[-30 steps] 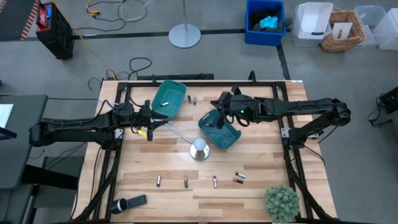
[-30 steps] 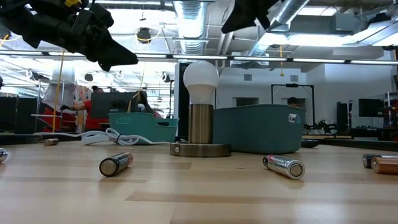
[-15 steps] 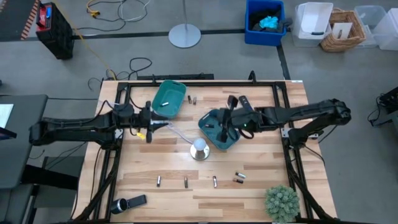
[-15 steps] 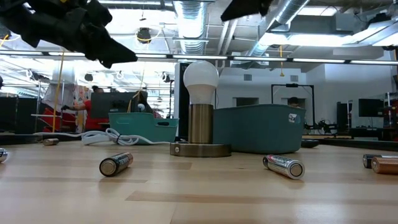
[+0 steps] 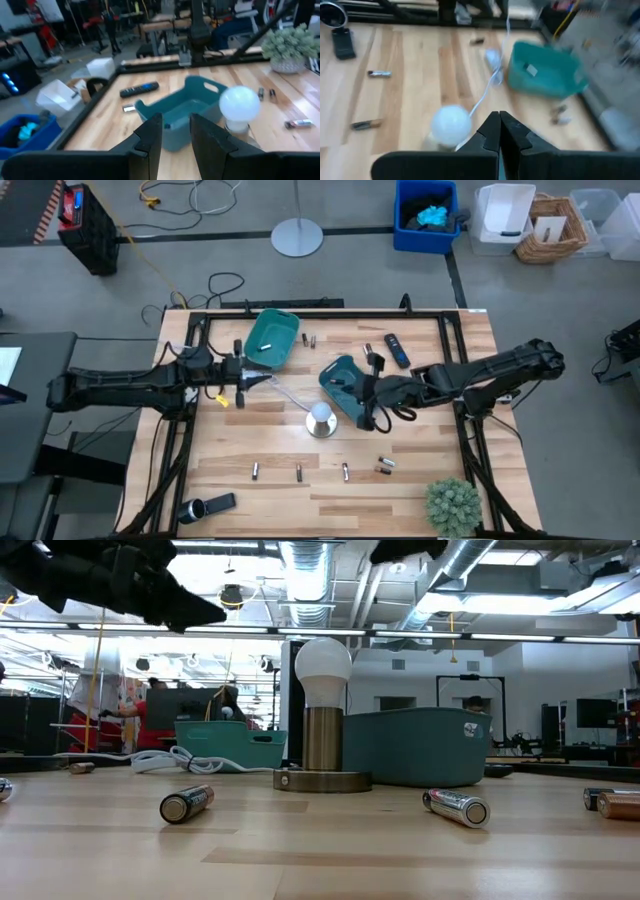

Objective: Sort batteries
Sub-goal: Put the silver battery into the green bin

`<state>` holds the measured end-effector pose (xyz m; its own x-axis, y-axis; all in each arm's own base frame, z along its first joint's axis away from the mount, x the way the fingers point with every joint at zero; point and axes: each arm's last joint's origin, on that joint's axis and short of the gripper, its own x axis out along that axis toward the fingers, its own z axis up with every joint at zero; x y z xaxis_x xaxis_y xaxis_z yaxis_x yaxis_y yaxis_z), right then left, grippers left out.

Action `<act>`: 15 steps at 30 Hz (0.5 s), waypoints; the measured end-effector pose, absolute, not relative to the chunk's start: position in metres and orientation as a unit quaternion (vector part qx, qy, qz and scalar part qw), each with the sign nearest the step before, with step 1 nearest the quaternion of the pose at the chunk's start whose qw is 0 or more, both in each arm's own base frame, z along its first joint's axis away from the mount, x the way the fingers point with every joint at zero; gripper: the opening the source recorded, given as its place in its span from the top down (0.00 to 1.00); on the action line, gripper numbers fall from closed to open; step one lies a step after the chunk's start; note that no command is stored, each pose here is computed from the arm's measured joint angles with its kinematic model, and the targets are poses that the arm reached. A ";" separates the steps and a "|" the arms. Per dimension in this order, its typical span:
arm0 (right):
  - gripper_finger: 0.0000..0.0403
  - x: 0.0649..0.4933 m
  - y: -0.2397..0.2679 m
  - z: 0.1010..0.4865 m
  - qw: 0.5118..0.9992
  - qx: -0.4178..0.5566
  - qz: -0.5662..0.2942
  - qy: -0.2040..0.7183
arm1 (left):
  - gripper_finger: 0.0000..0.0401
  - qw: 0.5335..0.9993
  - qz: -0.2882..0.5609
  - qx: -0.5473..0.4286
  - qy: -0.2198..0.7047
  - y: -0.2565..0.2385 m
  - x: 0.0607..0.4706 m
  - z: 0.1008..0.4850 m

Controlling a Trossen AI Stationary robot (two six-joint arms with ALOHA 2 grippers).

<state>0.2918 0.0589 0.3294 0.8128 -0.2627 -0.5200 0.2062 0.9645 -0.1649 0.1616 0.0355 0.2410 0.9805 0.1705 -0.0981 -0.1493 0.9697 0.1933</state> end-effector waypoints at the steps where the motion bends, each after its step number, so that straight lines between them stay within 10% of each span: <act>1: 0.94 0.291 0.058 0.328 0.950 -0.030 -0.122 0.287 | 0.77 0.991 0.084 0.095 0.051 0.036 0.162 0.242; 15: 0.70 0.317 0.128 0.253 0.887 0.188 -0.061 0.418 | 0.77 0.991 0.092 0.081 0.048 0.040 0.161 0.243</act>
